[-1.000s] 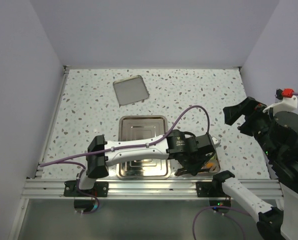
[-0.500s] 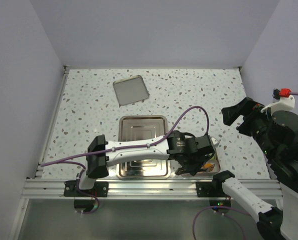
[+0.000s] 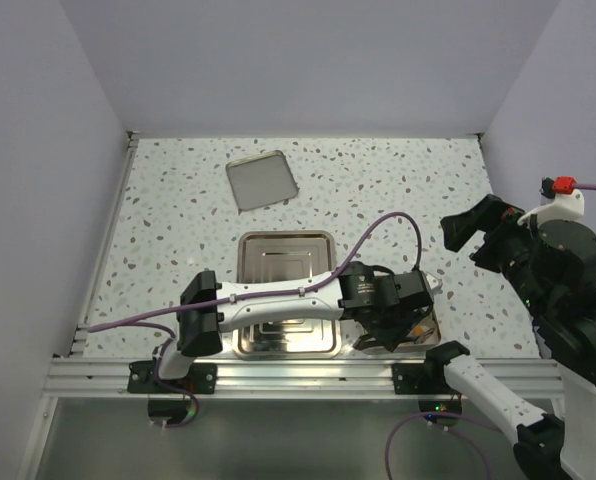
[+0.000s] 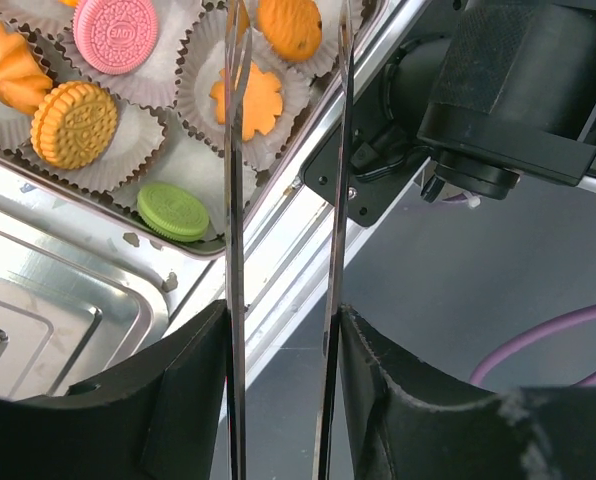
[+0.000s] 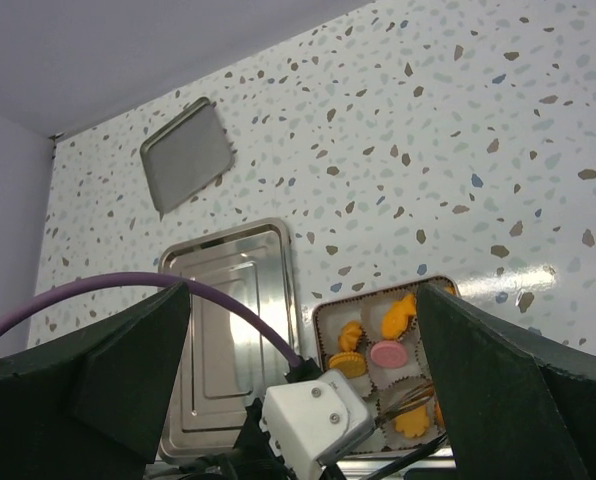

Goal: Pack the cookies

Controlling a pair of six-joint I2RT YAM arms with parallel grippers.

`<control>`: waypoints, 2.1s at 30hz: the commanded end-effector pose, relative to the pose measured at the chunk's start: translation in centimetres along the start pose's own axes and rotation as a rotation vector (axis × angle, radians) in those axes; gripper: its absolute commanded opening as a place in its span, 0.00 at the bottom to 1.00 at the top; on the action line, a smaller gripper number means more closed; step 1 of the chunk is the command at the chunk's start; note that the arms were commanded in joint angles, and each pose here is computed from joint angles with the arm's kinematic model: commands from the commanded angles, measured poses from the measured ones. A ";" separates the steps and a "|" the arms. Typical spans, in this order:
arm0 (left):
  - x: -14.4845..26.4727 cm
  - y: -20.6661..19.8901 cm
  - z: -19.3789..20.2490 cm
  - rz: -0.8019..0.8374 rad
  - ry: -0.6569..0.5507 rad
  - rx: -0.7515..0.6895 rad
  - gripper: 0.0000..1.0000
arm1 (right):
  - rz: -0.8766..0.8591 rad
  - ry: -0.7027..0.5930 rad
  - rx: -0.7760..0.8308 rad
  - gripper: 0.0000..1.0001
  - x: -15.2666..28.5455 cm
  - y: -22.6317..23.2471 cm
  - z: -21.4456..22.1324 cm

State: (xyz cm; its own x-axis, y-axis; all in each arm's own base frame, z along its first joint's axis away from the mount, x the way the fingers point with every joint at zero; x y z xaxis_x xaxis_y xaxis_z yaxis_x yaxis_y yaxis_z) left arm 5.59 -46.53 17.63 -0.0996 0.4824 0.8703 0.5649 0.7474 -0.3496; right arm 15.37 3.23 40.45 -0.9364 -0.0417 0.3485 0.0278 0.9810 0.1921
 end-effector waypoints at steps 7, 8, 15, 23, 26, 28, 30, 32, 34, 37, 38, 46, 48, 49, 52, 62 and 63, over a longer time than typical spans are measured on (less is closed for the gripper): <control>1.5 -1.6 -2.1 0.049 -0.088 -0.003 0.58 | -0.022 -0.015 0.002 0.99 -0.2 0.4 -0.2; 1.5 -1.6 -2.2 0.048 -0.090 -0.003 0.58 | -0.019 -0.014 0.002 0.99 -0.2 0.3 -0.2; 4.8 -2.3 -3.7 0.071 -0.157 0.012 0.58 | -0.018 -0.008 0.005 0.99 -0.3 0.4 -0.1; 9.8 3.2 -4.6 0.006 -0.266 0.125 0.58 | -0.024 -0.008 0.000 0.99 -0.5 0.6 -0.2; 10.3 7.9 -3.7 -0.075 -0.284 0.207 0.57 | -0.025 -0.015 0.000 0.99 -0.5 0.7 -0.5; 10.1 11.2 -2.7 -0.141 -0.285 0.265 0.57 | -0.029 -0.020 -0.001 0.99 -0.4 0.7 -0.7; 11.5 15.0 -2.6 -0.199 -0.331 0.336 0.58 | -0.031 -0.012 0.002 0.99 -0.6 0.8 -0.7; 13.7 18.5 -3.1 -0.251 -0.406 0.409 0.60 | -0.035 -0.009 0.000 0.99 -0.7 1.0 -0.7; 14.3 21.4 -2.5 -0.318 -0.421 0.447 0.62 | -0.046 -0.004 -0.001 0.99 -0.8 1.2 -0.6; 16.0 26.2 -1.9 -0.419 -0.475 0.514 0.65 | -0.050 0.002 -0.002 0.99 -1.0 1.4 -0.7; 16.9 28.0 -2.0 -0.452 -0.507 0.555 0.69 | -0.052 0.003 -0.001 0.99 -1.1 1.4 -0.7; 15.2 38.0 -0.1 -0.549 -0.490 0.701 0.81 | -0.062 0.020 0.004 0.99 -1.5 1.7 -0.4; 15.0 39.8 -0.2 -0.557 -0.509 0.726 0.82 | -0.054 0.024 0.004 0.99 -1.5 1.6 -0.2; 15.4 41.2 -0.2 -0.574 -0.526 0.762 0.82 | -0.053 0.022 0.005 0.99 -1.5 1.5 -0.2; 15.7 43.8 -0.3 -0.586 -0.545 0.812 0.82 | -0.042 0.021 0.006 0.99 -1.4 1.3 -0.2; 13.4 46.2 0.3 -0.591 -0.469 0.819 0.81 | -0.006 0.029 0.007 0.99 -2.0 0.8 0.2; 13.0 46.1 0.5 -0.580 -0.465 0.835 0.79 | -0.004 0.034 0.007 0.99 -2.2 0.9 0.4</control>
State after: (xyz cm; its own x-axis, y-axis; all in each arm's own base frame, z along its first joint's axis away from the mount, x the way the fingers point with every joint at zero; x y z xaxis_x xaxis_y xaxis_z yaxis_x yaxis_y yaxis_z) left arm 29.38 -5.13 13.25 -0.5498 -0.0827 0.8312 -0.4022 0.8984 -0.1767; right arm 16.58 4.36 39.47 -0.9180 -0.0763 0.3892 -0.0004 0.9815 0.1915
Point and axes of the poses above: each gripper's point midway between its finger pads, its own x axis back along the fingers, its own y axis along the line the jaws close on, z = x × y, the point moved 2 cm from there along x, back along the fingers, and after that the axes turned 14 degrees about x, right-handed, at the moved point
